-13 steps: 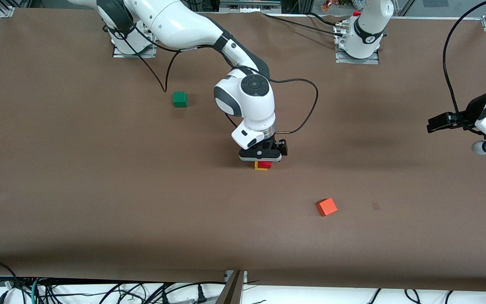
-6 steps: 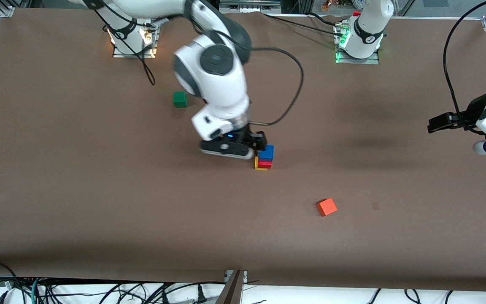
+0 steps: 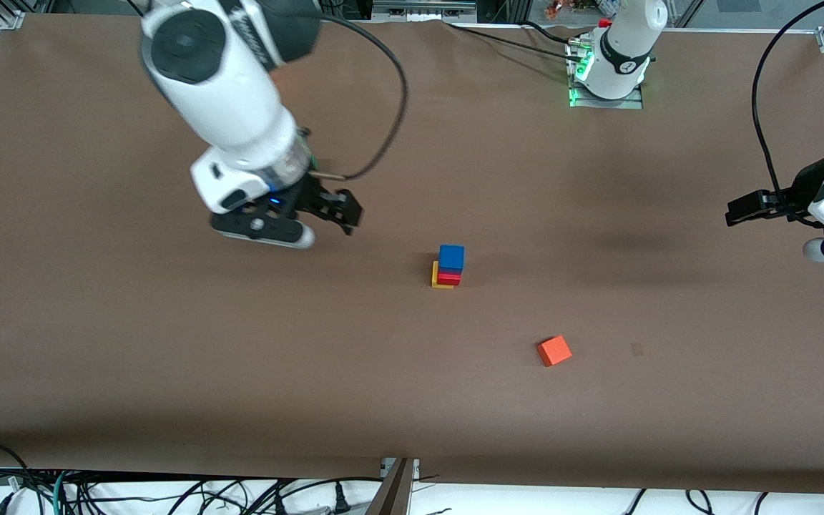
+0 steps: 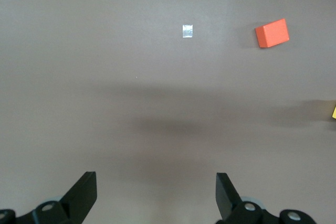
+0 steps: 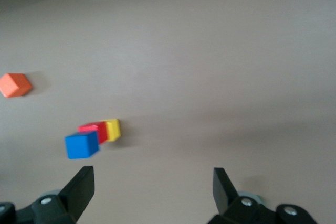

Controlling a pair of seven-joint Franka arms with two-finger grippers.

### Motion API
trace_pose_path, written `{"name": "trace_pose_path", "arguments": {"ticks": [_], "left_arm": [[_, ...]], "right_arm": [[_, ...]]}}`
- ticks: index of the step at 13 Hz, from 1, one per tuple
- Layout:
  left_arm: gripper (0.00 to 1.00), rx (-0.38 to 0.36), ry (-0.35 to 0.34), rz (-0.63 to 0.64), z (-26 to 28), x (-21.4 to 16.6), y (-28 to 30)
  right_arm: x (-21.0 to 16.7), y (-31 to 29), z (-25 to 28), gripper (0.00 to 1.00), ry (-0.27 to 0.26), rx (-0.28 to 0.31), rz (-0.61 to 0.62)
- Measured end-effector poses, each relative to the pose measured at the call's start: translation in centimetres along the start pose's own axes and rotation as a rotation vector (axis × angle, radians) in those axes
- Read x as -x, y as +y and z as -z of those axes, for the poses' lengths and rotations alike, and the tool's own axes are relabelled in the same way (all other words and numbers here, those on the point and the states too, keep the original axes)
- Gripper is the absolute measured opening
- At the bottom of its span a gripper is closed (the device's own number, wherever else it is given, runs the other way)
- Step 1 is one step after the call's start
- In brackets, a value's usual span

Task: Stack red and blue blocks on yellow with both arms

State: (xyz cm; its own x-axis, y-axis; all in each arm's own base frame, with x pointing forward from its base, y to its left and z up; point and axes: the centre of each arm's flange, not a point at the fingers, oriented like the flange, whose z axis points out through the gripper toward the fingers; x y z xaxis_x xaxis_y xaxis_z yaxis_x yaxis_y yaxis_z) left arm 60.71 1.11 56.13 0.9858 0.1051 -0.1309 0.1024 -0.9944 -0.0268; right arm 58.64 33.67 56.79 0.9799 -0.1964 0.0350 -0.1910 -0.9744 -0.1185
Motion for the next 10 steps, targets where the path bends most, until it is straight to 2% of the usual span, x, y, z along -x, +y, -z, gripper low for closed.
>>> {"name": "trace_pose_path", "arguments": {"ticks": [3, 6, 8, 10], "left_arm": [[1.00, 0.000, 0.000, 0.000, 0.0, 0.0, 0.0], [1.00, 0.000, 0.001, -0.001, 0.0, 0.0, 0.0], [1.00, 0.000, 0.001, -0.001, 0.0, 0.0, 0.0], [1.00, 0.000, 0.001, -0.001, 0.0, 0.0, 0.0]], "right_arm": [[-0.7, 8.5, 3.5, 1.00, -0.048, 0.045, 0.076], [-1.4, 17.2, 5.7, 1.00, -0.071, 0.055, 0.161], [-0.9, 20.2, 6.4, 1.00, -0.081, 0.066, 0.192], [-0.6, 20.8, 6.8, 1.00, -0.078, 0.087, 0.197]]}}
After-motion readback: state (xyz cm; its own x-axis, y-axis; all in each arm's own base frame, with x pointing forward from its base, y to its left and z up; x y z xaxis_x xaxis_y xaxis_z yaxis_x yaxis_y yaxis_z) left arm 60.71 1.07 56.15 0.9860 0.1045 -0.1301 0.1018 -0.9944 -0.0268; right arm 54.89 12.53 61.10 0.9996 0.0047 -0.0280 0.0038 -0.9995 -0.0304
